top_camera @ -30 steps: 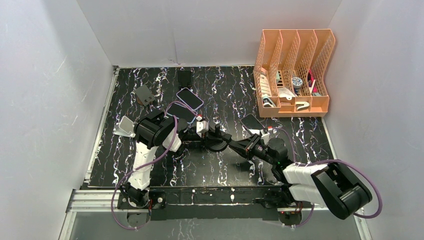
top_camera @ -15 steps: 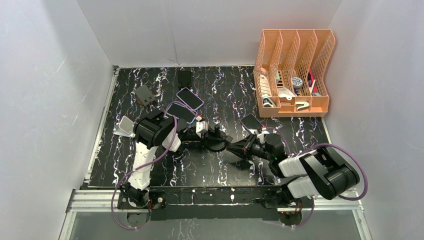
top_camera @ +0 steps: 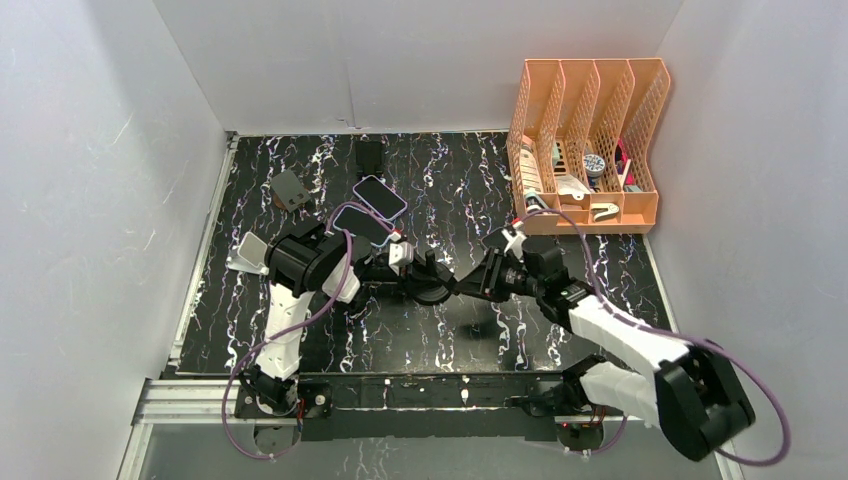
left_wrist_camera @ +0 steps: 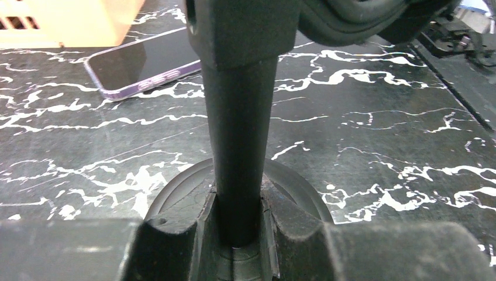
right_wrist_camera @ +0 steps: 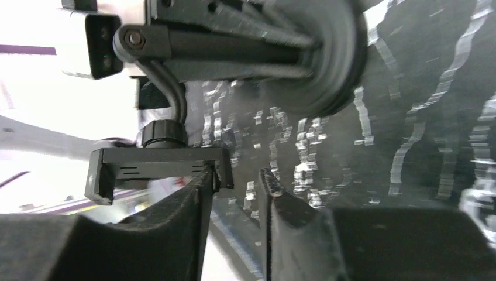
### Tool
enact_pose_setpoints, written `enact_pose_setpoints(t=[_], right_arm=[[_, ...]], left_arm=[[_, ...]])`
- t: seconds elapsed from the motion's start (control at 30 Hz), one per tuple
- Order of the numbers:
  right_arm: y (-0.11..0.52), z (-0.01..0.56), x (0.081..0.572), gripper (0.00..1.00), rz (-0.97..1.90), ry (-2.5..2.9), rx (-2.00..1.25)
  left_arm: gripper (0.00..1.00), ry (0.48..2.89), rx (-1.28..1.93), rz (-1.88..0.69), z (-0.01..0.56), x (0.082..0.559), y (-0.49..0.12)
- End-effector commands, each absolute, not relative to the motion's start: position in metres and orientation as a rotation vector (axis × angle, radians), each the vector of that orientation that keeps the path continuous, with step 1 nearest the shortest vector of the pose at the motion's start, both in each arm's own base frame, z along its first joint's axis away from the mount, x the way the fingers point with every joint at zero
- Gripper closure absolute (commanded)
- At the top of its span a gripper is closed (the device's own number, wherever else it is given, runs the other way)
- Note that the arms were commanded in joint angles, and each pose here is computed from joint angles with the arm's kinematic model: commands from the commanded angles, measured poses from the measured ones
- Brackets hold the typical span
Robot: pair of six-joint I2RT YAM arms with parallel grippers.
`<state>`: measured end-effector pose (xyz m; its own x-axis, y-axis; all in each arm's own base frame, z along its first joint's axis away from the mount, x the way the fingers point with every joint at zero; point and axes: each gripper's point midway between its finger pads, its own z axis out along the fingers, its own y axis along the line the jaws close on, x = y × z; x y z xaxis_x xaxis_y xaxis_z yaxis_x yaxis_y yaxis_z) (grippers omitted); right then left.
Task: Place the phone on the phone stand
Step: Adjust the phone stand at the center of the board.
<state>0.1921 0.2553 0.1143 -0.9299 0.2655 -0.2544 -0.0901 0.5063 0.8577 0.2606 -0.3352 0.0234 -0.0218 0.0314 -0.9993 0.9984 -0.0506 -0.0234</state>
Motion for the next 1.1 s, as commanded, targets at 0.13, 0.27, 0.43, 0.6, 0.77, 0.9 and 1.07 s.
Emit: enact_pose_setpoints(t=[0.13,0.27,0.43,0.6,0.77,0.9,1.07], right_arm=[[0.198,0.127,0.188,0.39,1.031,2.231,0.028],[0.191,0.162,0.186,0.34,1.046,2.105,0.022],[0.203,0.184,0.193,0.36,1.103,2.072,-0.001],[0.219,0.184,0.203,0.35,1.164,2.076,-0.006],[0.229,0.203,0.210,0.35,1.206,2.028,-0.028],[0.229,0.226,0.212,0.35,1.227,1.962,-0.019],[0.225,0.211,0.203,0.58,1.221,2.007,-0.011]], left_arm=[[1.00,1.185,1.458,-1.540,-0.025,0.159,-0.322],[1.00,1.197,1.452,-1.538,-0.028,0.161,-0.323],[1.00,1.226,1.435,-1.525,-0.033,0.163,-0.323],[1.00,1.244,1.424,-1.508,-0.036,0.165,-0.323],[1.00,1.264,1.412,-1.496,-0.040,0.167,-0.323],[1.00,1.280,1.403,-1.487,-0.043,0.169,-0.323],[1.00,1.282,1.398,-1.470,-0.044,0.171,-0.323]])
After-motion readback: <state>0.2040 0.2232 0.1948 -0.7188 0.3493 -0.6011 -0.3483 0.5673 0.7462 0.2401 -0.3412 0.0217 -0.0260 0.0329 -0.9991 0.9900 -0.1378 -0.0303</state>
